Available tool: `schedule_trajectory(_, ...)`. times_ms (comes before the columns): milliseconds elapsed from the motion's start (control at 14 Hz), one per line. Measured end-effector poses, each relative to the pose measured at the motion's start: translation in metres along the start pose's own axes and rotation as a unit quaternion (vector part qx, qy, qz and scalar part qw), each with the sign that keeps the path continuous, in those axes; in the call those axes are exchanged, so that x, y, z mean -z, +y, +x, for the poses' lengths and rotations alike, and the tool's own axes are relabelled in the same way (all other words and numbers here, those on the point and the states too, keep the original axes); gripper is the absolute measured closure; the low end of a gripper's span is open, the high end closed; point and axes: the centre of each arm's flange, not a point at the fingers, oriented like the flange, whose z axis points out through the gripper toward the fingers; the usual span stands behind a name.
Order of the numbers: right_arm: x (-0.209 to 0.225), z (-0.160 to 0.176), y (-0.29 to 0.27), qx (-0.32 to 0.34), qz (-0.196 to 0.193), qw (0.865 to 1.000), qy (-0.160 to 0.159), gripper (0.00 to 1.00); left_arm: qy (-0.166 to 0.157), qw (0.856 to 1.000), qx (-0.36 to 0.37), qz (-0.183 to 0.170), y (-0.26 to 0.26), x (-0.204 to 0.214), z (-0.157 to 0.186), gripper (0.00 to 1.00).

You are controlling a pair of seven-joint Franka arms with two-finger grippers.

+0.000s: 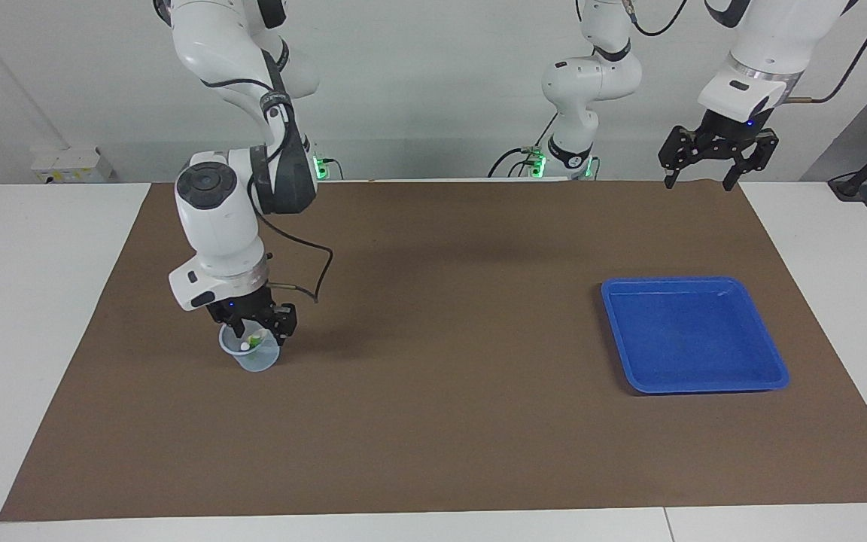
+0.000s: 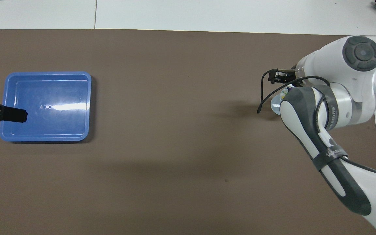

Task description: Right arm passes pens to left for tray arrangement

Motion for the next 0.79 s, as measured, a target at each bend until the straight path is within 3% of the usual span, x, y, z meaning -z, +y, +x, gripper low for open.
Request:
schedule_trajectory(358, -0.006, 0.002, 0.012, -0.010, -0.010, 1.000, -0.019, 0.31, 0.000, 1.000, 0.000, 0.000, 0.000, 0.000, 0.000, 0.00)
schedule_trajectory(573, -0.011, 0.003, 0.015, -0.030, -0.013, 0.999, -0.024, 0.45, 0.000, 1.000, 0.000, 0.000, 0.000, 0.000, 0.000, 0.00)
schedule_trajectory(788, -0.012, 0.003, 0.015, -0.040, -0.013, 0.999, -0.025, 0.50, 0.000, 1.000, 0.000, 0.000, 0.000, 0.000, 0.000, 0.00)
